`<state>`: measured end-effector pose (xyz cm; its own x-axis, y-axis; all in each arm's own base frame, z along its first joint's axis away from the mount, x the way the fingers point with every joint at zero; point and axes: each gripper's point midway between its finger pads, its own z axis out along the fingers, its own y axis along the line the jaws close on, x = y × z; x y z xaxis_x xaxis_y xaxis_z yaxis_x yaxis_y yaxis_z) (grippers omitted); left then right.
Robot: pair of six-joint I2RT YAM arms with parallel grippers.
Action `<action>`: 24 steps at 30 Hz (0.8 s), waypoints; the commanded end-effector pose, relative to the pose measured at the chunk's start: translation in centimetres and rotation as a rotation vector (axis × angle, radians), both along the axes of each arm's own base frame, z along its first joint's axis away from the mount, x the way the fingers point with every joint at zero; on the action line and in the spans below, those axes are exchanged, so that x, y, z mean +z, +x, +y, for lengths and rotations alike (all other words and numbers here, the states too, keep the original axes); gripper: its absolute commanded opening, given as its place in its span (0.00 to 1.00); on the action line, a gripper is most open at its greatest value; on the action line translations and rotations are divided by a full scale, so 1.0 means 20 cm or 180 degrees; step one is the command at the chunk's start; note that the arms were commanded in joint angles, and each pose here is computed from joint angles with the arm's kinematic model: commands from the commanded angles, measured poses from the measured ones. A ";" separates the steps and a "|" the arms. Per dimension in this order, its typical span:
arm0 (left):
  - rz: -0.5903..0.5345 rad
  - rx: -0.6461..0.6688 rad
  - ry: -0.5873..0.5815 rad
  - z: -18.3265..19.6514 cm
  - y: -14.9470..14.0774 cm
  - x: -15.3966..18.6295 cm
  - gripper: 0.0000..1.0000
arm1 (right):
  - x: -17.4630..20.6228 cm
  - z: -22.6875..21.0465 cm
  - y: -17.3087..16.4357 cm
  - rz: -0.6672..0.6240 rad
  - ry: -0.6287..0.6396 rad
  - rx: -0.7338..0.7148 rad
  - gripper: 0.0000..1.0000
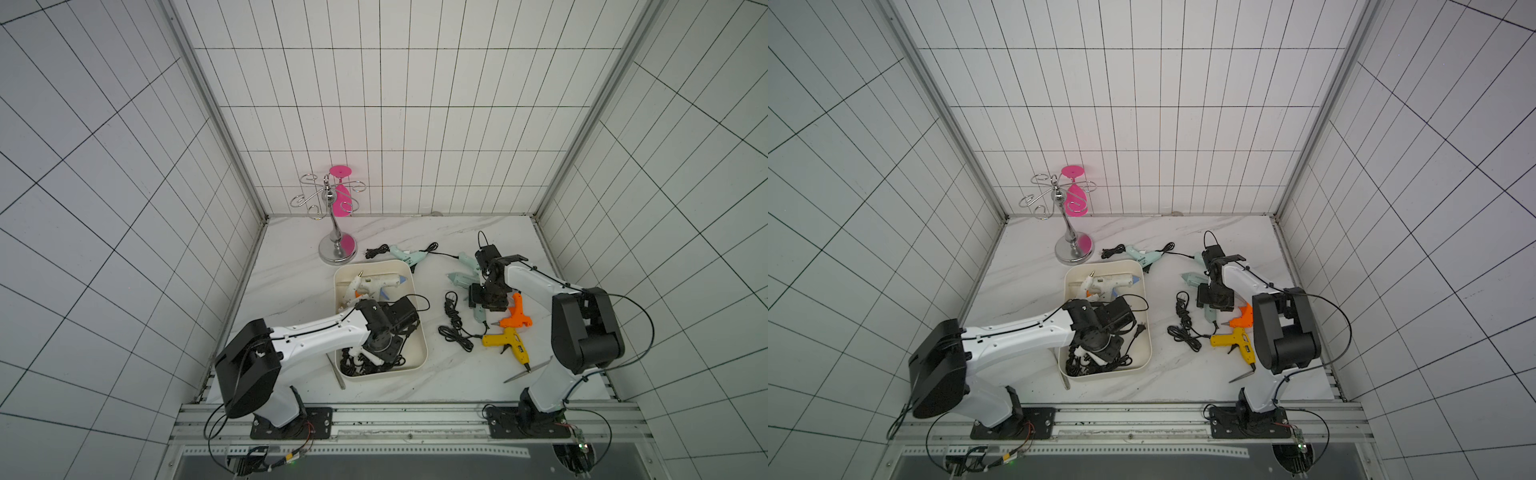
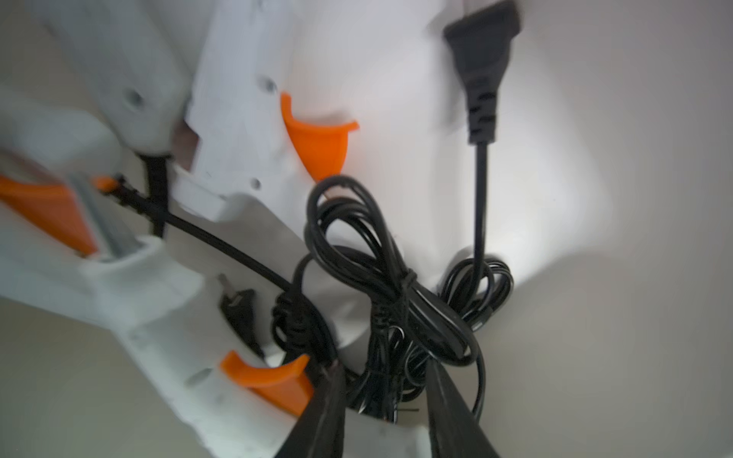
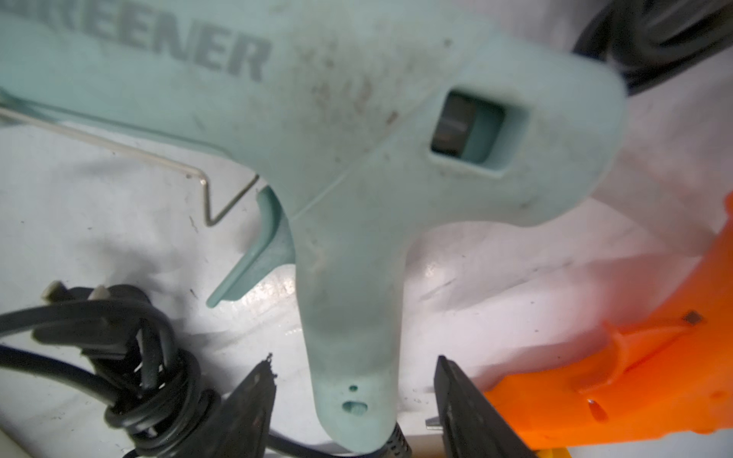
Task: Put the hot melt glue gun into the storage box
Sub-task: Pick up the hot melt adhesive gun from the center of the board.
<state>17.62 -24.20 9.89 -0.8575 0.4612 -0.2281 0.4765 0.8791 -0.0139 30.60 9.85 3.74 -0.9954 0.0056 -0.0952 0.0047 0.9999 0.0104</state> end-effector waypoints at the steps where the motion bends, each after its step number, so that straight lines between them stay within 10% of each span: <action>1: -0.0563 0.0027 -0.0255 -0.02 0.13 0.33 0.51 | -0.08 -0.03 -0.04 0.0149 -0.0154 0.0031 0.67; 10: -0.1484 0.0248 -0.0849 0.03 0.40 0.82 0.64 | -0.18 -0.05 -0.02 0.0229 -0.0277 0.0045 0.58; 16: -0.1904 0.0268 -0.1481 0.02 0.51 1.04 0.77 | -0.17 -0.03 0.00 0.0176 -0.0238 0.0018 0.33; 24: -0.2253 0.0116 -0.1984 -0.03 0.57 1.16 0.79 | 0.24 0.06 0.09 -0.0363 0.0700 -0.0231 0.12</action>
<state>28.55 -23.98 30.56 -0.5339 0.1114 -0.8382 0.4630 0.8680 -0.1796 31.42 10.01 4.04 -0.9933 0.0539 -0.1026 0.0455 0.9956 0.0824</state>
